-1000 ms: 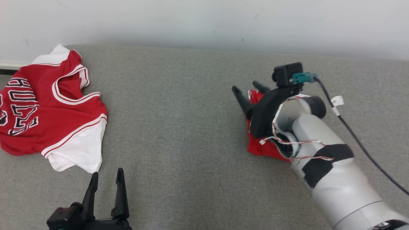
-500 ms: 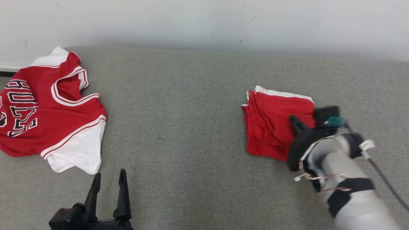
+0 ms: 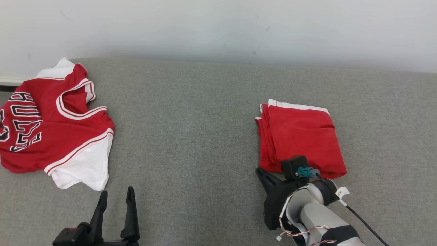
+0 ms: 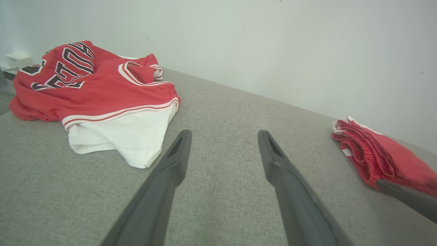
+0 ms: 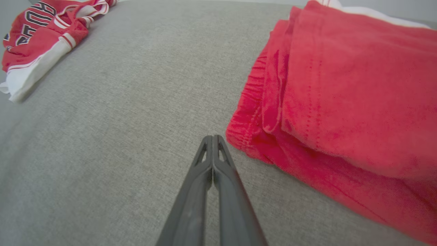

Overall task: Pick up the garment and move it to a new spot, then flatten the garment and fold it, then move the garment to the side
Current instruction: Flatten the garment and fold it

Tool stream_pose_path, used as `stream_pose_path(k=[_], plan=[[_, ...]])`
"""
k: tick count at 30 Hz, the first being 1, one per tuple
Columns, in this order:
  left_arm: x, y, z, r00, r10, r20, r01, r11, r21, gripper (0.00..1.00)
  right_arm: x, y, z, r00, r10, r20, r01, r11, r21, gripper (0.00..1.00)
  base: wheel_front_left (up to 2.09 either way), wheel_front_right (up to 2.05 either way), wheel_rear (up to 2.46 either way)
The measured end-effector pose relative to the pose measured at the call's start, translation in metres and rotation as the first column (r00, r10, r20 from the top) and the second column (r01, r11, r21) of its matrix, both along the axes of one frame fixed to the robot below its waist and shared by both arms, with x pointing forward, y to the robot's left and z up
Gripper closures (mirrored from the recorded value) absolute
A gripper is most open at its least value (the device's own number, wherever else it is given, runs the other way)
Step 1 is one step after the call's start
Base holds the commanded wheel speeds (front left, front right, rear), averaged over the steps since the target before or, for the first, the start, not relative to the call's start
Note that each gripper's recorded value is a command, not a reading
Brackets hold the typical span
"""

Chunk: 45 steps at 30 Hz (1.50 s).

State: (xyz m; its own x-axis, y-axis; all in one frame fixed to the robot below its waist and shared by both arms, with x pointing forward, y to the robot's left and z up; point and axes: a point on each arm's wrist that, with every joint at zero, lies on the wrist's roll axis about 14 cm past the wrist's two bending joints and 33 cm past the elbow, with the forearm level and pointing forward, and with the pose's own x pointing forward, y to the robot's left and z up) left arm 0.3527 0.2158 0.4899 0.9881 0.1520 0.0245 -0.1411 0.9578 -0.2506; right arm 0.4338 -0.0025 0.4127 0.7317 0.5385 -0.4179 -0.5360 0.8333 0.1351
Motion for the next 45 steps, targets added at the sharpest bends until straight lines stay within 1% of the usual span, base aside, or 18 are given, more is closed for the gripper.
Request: stream_pose_path(k=[3,8,9,10,11,15,20,22,24,28,32,36,39,45], plan=[[-0.001,-0.001,0.001,1.0,-0.001,0.002,0.001,1.0,-0.001,0.0,-0.003,0.012,0.014,1.0,0.016,0.021,-0.017,0.998,0.055,1.0,0.0,0.0,0.0],[-0.001,-0.001,0.005,1.0,-0.003,0.017,0.003,1.0,0.001,0.0,0.002,0.017,0.05,0.994,-0.019,0.109,-0.001,0.984,0.179,1.0,0.0,0.0,0.0],[-0.001,-0.002,0.007,1.0,-0.004,0.022,0.004,1.0,0.002,0.0,0.004,0.015,0.059,0.99,-0.036,0.134,0.007,0.978,0.207,0.7,0.0,0.0,0.0],[0.0,-0.002,0.009,1.0,-0.005,0.028,0.005,1.0,0.002,0.0,0.007,0.013,0.068,0.986,-0.055,0.158,0.017,0.972,0.234,0.44,0.0,0.0,0.0],[0.001,-0.002,0.011,0.999,-0.007,0.036,0.007,1.0,0.005,0.0,0.009,0.008,0.077,0.98,-0.079,0.184,0.029,0.966,0.259,0.0,0.0,0.0,0.0],[0.005,-0.003,0.02,0.998,-0.012,0.063,0.011,1.0,0.013,0.0,0.02,-0.034,0.102,0.942,-0.205,0.265,0.116,0.941,0.317,0.0,0.0,0.0,0.0],[0.012,-0.01,0.03,0.995,-0.037,0.094,0.034,0.999,0.028,0.0,0.016,-0.09,0.112,0.885,-0.343,0.315,0.233,0.912,0.338,0.0,0.0,0.0,0.0],[0.014,-0.013,0.034,0.993,-0.046,0.105,0.043,0.999,0.031,0.0,0.011,-0.11,0.114,0.861,-0.377,0.341,0.267,0.907,0.326,0.0,0.0,0.0,0.0],[0.017,-0.016,0.037,0.992,-0.058,0.114,0.054,0.998,0.039,0.0,0.004,-0.125,0.113,0.843,-0.412,0.346,0.304,0.895,0.327,0.0,0.0,0.0,0.0],[0.021,-0.025,0.039,0.989,-0.09,0.117,0.084,0.995,0.055,0.0,-0.009,-0.15,0.111,0.813,-0.447,0.374,0.352,0.888,0.297,0.0,0.0,0.0,0.0],[0.023,-0.03,0.036,0.988,-0.108,0.108,0.102,0.993,0.064,0.0,-0.023,-0.166,0.101,0.803,-0.449,0.392,0.383,0.893,0.239,0.0,0.0,0.0,0.0],[0.022,-0.032,0.033,0.988,-0.116,0.096,0.11,0.992,0.069,0.0,-0.034,-0.173,0.091,0.802,-0.465,0.376,0.407,0.885,0.225,0.0,0.0,0.0,0.0],[0.015,-0.03,0.025,0.991,-0.113,0.073,0.108,0.991,0.076,0.0,-0.042,-0.178,0.085,0.793,-0.496,0.355,0.435,0.868,0.24,0.0,0.0,0.0,0.0],[0.005,-0.025,0.019,0.993,-0.102,0.054,0.098,0.992,0.079,0.0,-0.049,-0.179,0.083,0.789,-0.511,0.342,0.448,0.859,0.25,0.0,0.0,0.0,0.0]])
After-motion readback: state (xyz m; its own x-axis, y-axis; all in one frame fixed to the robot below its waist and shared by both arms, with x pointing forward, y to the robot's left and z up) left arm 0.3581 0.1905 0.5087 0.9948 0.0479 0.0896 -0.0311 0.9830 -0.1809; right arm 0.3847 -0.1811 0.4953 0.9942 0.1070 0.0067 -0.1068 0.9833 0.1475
